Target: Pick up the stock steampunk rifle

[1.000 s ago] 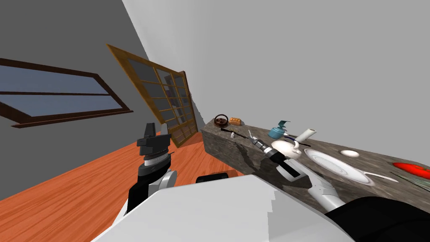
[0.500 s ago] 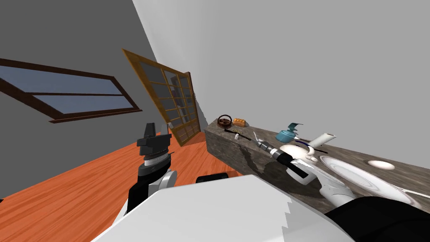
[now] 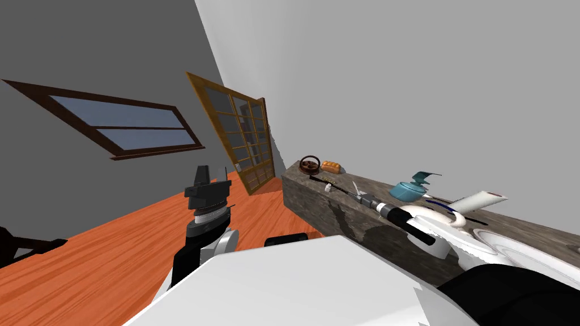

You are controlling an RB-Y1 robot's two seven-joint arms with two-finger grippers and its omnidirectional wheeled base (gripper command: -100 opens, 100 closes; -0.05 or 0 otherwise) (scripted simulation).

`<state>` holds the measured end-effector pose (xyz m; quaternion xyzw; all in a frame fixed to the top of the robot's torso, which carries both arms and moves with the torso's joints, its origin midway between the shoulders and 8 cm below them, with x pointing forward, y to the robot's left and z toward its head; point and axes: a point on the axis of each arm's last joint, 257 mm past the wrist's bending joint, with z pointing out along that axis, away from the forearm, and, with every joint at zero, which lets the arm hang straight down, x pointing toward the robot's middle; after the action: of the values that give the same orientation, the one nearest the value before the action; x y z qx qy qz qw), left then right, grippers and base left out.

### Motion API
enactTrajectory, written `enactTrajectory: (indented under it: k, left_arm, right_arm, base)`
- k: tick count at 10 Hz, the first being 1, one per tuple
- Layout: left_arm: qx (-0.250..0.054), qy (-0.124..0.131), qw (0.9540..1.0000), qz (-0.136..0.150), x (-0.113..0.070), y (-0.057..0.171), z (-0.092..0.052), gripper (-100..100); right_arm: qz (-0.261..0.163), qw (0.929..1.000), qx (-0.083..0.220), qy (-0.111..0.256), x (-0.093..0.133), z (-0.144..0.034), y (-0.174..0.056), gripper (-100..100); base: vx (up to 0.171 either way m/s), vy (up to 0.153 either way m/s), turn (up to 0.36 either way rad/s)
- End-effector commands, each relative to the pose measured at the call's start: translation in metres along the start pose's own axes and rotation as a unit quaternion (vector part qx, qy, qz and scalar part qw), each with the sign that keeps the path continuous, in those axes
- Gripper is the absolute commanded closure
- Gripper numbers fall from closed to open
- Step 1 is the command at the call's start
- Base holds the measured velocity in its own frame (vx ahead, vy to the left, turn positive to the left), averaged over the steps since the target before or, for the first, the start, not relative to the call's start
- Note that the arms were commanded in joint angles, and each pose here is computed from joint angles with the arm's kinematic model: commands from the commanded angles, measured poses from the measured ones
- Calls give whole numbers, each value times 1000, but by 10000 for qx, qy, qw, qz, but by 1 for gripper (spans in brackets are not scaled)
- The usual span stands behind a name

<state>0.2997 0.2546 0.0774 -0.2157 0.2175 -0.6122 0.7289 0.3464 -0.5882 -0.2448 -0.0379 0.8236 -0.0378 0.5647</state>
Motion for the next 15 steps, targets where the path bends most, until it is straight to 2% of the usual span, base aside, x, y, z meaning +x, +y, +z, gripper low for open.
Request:
enactTrajectory:
  k: [1,2,4,5,6,7,9,10,12,13,15]
  left_arm:
    - [0,0,10000,0,0,0,0,0]
    - [0,0,10000,0,0,0,0,0]
    - [0,0,10000,0,0,0,0,0]
    - [0,0,10000,0,0,0,0,0]
    - [0,0,10000,0,0,0,0,0]
    - [0,0,10000,0,0,0,0,0]
    - [0,0,10000,0,0,0,0,0]
    - [0,0,10000,0,0,0,0,0]
    - [0,0,10000,0,0,0,0,0]
    - [0,0,10000,0,0,0,0,0]
    - [0,0,10000,0,0,0,0,0]
  right_arm:
    - [-425,9985,142,320,16,-7,-22,-100]
    - [-413,9983,190,358,19,-9,-26,-100]
    - [-1089,9882,469,965,46,-32,-68,-100]
    - [-1096,9882,467,968,46,-32,-68,-100]
    - [-1415,9801,582,1268,58,-45,-87,-100]
    - [-1415,9801,582,1268,58,-45,-87,-100]
    - [-1996,9594,752,1844,81,-72,-121,-100]
    - [-1995,9593,757,1849,81,-73,-122,-100]
    - [-2484,9352,849,2378,102,-101,-150,-100]
    - [-2482,9350,857,2385,102,-102,-150,-100]
    - [-2868,9102,890,2853,121,-130,-172,-100]
  base:
    - [69,65,151]
    - [65,52,79]
    - [97,84,180]
    - [97,71,80]
    - [89,68,116]
    - [59,61,70]
    - [96,99,169]
    - [104,58,52]
    - [113,96,153]
    - [107,68,61]
    - [97,67,128]
